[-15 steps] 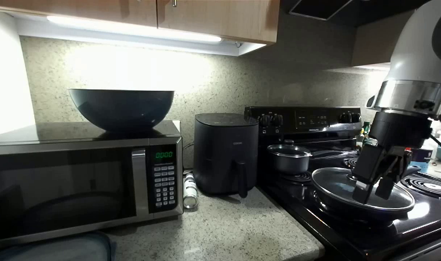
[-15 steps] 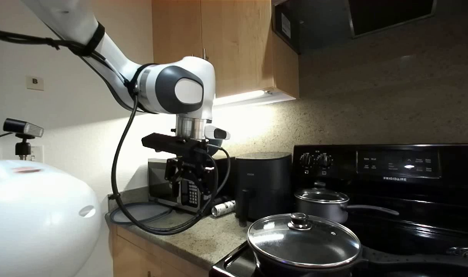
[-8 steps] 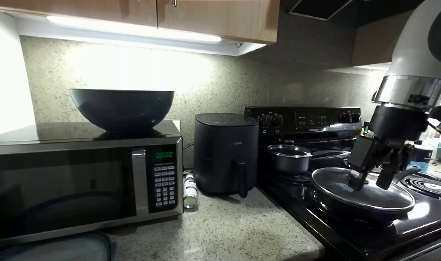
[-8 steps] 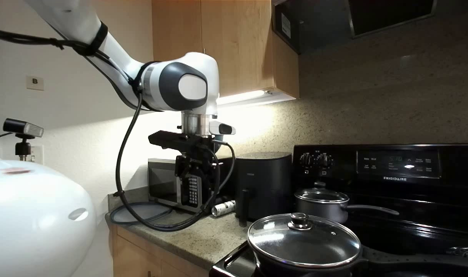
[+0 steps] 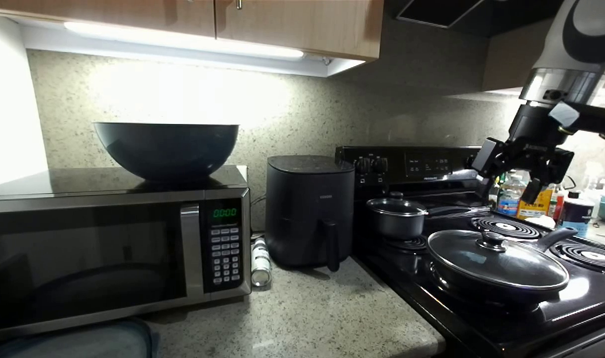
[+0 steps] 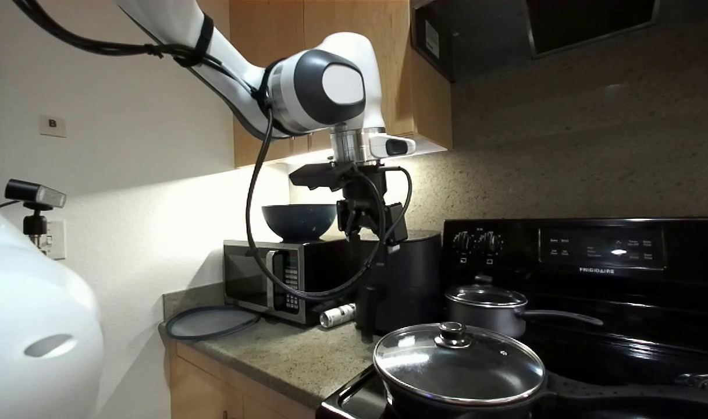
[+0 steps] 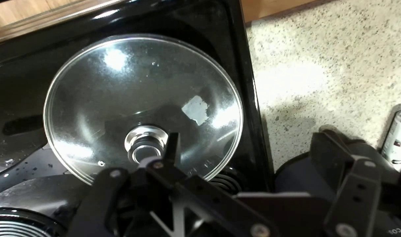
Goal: Slide the pot on the stove to the plate on the right
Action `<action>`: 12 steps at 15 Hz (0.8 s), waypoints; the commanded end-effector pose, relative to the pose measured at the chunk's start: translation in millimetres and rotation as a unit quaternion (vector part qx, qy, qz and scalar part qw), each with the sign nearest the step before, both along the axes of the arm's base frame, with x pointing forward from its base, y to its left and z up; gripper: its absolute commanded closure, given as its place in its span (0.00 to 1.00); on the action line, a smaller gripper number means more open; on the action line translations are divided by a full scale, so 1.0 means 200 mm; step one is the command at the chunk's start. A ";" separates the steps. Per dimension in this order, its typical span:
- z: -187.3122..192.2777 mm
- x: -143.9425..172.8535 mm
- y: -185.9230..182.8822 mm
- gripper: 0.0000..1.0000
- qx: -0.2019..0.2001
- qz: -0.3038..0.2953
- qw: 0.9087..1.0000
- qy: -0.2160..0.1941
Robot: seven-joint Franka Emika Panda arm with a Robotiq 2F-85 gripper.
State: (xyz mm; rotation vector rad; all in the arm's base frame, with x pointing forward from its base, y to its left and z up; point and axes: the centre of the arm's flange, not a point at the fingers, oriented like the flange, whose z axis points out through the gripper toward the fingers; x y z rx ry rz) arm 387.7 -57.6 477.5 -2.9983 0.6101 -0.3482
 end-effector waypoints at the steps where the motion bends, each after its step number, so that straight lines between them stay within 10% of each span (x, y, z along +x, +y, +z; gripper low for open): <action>1: -0.01 0.00 0.01 0.00 0.000 0.002 1.000 0.002; 5: -0.02 -0.01 0.03 0.00 0.000 0.008 1.000 0.005; 12: 0.08 0.36 -0.37 0.00 -0.012 -0.196 0.980 -0.036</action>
